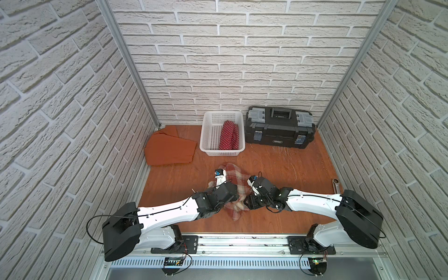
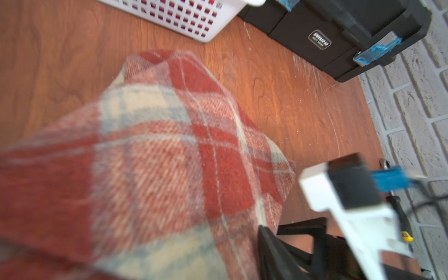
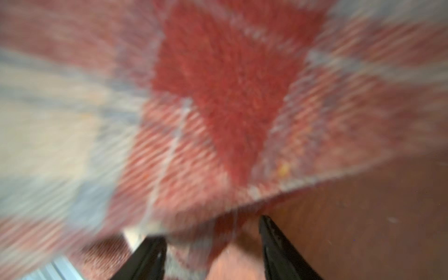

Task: Roll up the skirts
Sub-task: Place the skirt at the center of the board, then flatten out the skirt at the center of the board.

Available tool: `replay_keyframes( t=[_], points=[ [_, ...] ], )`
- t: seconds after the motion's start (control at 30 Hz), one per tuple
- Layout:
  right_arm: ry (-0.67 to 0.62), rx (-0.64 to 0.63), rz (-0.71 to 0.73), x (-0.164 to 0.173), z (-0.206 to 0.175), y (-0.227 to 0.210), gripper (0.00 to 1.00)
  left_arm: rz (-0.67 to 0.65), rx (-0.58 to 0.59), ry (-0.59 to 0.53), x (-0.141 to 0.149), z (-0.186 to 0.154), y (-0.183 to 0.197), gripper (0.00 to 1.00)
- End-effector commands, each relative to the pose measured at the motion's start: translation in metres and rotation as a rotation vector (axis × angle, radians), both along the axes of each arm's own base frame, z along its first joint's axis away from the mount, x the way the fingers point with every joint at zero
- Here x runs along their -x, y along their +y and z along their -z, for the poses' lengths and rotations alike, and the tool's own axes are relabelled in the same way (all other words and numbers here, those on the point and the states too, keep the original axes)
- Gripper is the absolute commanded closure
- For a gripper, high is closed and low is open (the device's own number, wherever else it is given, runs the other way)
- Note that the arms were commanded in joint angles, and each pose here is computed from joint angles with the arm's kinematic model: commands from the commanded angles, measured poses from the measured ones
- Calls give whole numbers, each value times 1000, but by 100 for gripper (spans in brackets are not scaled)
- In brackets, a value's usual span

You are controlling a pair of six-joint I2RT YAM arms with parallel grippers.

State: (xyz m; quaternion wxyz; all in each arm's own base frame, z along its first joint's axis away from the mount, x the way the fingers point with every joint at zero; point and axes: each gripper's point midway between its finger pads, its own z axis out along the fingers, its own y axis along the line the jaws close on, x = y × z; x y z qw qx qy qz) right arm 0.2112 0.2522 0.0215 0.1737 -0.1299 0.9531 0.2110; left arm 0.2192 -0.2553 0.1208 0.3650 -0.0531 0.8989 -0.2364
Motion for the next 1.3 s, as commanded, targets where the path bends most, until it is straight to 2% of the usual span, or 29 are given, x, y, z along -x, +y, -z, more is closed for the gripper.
replay_keyframes(
  t=[0.0,0.07,0.2,0.27,0.43,0.67,0.77,0.83,0.9,1.03,1.17,1.27],
  points=[
    [-7,-27,14,-7,4,11,56,-10,-14,-26,-3,-1,8,57],
    [-11,-32,17,-9,2,11,71,-7,-13,-26,-3,-1,7,74],
    [-40,-32,29,-9,-4,6,92,-6,-5,-26,-4,-1,6,100],
    [-48,-24,29,-8,-10,3,98,-9,-5,-29,-5,-3,6,100],
    [-77,48,55,-2,-29,-22,98,-20,5,-55,-10,-19,15,100],
    [-182,147,113,3,-73,-66,98,-50,38,-129,-20,-61,39,100],
    [-168,162,118,7,-71,-71,98,-52,43,-149,-21,-73,44,100],
    [-144,219,131,11,-69,-81,98,-55,50,-154,-20,-79,48,100],
    [-139,231,157,15,-67,-90,89,-64,58,-160,-19,-82,54,100],
    [-128,226,191,19,-66,-96,58,-123,54,-134,-17,-69,79,100],
    [-125,254,193,13,-65,-94,54,-160,97,-78,-18,-40,90,100],
    [-105,179,131,10,-64,-69,50,-171,113,-53,-18,-25,91,100]
  ],
)
